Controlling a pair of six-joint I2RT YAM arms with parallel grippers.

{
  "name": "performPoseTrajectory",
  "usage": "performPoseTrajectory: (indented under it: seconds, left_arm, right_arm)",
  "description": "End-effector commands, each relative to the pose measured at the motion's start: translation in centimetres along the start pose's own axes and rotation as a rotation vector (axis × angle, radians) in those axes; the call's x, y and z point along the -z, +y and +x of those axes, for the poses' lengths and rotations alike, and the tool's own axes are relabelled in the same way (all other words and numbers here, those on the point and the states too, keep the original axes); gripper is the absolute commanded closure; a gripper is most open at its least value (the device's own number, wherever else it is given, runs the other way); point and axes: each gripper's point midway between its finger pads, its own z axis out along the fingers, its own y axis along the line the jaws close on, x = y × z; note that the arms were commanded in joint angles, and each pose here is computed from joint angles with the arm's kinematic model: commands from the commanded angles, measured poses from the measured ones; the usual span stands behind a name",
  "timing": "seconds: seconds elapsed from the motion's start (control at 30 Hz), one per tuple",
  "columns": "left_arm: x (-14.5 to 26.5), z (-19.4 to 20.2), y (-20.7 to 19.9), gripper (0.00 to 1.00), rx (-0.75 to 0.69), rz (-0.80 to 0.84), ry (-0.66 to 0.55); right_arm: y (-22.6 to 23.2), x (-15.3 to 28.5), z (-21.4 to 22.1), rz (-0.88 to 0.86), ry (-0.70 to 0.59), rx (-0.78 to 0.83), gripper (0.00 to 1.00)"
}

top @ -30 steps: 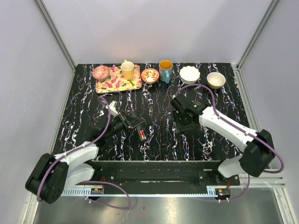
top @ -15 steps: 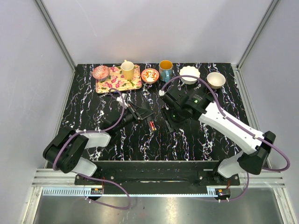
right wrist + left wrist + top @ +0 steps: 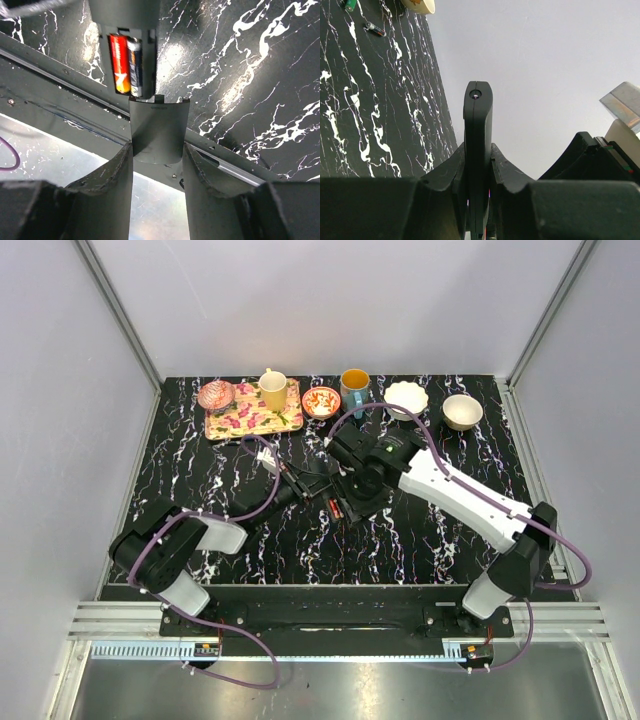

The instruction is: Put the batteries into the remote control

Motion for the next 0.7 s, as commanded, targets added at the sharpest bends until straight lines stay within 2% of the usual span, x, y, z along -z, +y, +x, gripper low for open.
performPoseTrajectory:
  seconds: [0.0, 0.67]
  left_arm:
    - [-1.1, -1.0, -3.7, 1.0, -0.024, 0.119, -0.073]
    - [-1.0, -0.4, -3.1, 1.0, -0.017, 0.063, -0.104]
  right_arm:
    - [1.5, 0.5, -1.5, -0.054, -0.037, 0.01, 1.0]
    - [1.8, -1.4, -2.8, -0.024, -0.02, 0.005, 1.0]
